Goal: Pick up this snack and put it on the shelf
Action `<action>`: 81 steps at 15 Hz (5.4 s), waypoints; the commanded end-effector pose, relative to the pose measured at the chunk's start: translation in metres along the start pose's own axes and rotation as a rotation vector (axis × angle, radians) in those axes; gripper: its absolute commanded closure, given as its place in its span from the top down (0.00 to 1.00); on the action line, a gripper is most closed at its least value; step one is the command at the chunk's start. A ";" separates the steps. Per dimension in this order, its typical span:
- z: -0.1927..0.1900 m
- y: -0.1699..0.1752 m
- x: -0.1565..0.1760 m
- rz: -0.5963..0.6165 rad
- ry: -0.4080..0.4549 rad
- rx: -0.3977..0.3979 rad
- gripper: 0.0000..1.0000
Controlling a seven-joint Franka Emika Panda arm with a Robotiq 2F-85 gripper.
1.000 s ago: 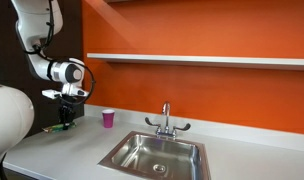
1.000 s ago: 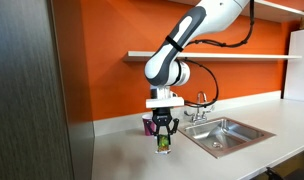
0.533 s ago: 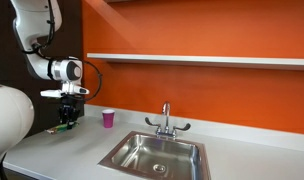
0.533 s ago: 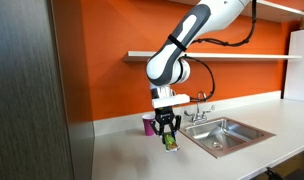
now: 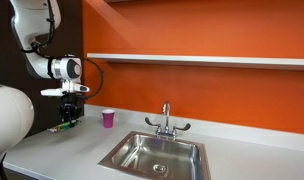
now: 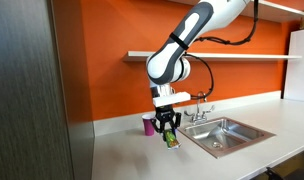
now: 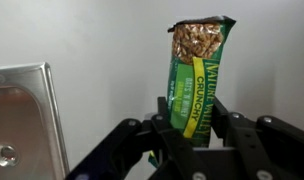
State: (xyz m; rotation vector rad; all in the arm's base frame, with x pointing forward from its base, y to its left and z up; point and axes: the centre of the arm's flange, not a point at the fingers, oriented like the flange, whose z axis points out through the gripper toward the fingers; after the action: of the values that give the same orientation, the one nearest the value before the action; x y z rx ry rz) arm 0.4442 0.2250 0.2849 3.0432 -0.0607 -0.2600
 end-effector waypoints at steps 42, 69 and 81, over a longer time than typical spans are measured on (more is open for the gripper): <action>-0.231 0.074 -0.035 0.071 0.207 -0.141 0.18; -0.401 0.090 -0.003 -0.070 0.502 -0.211 0.18; -0.439 0.123 0.078 -0.155 0.517 -0.206 0.18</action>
State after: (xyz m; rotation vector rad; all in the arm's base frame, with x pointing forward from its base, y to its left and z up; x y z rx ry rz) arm 0.5623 0.1372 0.6972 2.8168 0.1779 0.4925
